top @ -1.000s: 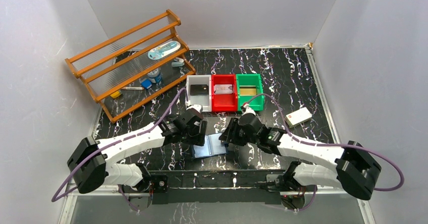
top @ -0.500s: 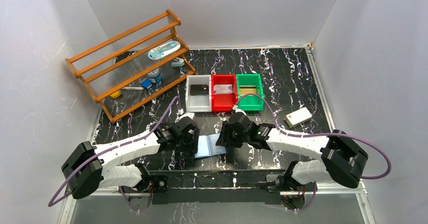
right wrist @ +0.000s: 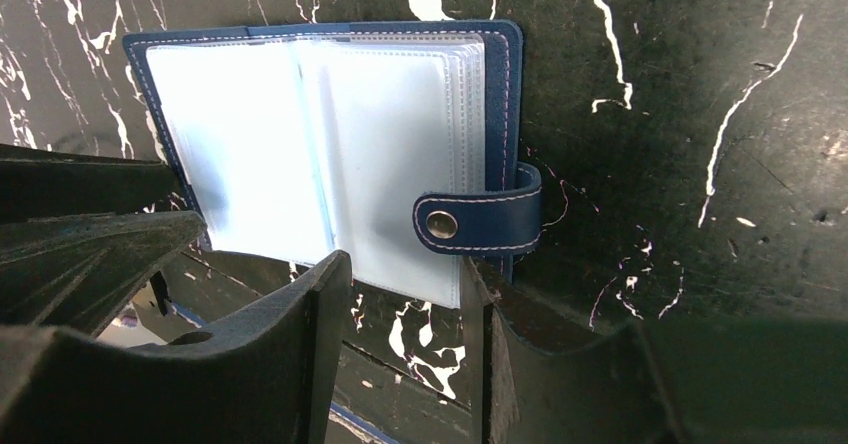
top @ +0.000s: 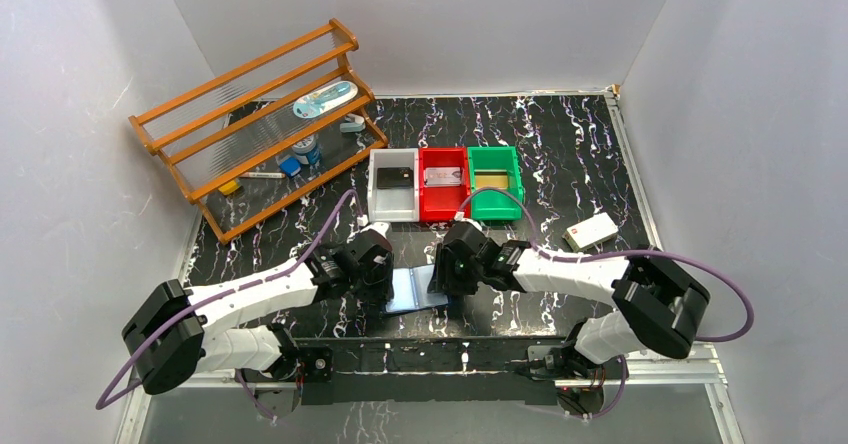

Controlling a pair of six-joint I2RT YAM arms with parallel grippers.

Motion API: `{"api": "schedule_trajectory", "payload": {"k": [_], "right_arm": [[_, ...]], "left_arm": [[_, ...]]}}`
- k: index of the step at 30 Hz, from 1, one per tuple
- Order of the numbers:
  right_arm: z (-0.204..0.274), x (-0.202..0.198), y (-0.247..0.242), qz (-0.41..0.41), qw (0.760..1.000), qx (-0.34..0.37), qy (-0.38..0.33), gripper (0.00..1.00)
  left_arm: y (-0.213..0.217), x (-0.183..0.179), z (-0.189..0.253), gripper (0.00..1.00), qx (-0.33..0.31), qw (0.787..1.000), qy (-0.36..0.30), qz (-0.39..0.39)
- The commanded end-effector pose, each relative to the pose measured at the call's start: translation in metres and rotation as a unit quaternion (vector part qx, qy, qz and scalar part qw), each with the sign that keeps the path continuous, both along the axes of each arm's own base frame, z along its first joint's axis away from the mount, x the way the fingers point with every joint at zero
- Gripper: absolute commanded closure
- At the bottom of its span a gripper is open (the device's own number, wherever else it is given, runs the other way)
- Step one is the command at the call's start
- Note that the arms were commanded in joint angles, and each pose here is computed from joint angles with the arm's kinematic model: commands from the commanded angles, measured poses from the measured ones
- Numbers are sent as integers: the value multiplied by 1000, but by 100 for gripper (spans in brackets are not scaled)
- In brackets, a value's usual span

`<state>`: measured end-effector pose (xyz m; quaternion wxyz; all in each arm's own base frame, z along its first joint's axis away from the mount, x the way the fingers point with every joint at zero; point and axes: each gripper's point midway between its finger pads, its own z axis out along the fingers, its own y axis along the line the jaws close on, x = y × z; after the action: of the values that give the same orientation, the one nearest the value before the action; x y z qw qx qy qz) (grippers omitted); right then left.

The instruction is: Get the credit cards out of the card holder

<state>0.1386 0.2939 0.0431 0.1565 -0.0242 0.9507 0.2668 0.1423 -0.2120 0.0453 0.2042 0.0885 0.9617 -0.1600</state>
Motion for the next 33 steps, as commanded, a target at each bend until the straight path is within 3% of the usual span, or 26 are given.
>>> {"api": "schedule_trajectory", "payload": {"k": [1,13,25,33], "right_arm": [[10,3,13,12,1000,12,-6,48],[10,-1,24,21,999,35,5,50],[38,-5,42,27,992,125,1,51],[50,-10,67,76,983,169,9,48]], "left_arm": [[0,-4,-4,69,-1,1000,7,-9],[-3,-5,-11,84,4,1000,14,-25],[-3,-4,-8,88,3,1000,6,-29],[-2,-2,-6,92,1,1000,-1,-28]]}}
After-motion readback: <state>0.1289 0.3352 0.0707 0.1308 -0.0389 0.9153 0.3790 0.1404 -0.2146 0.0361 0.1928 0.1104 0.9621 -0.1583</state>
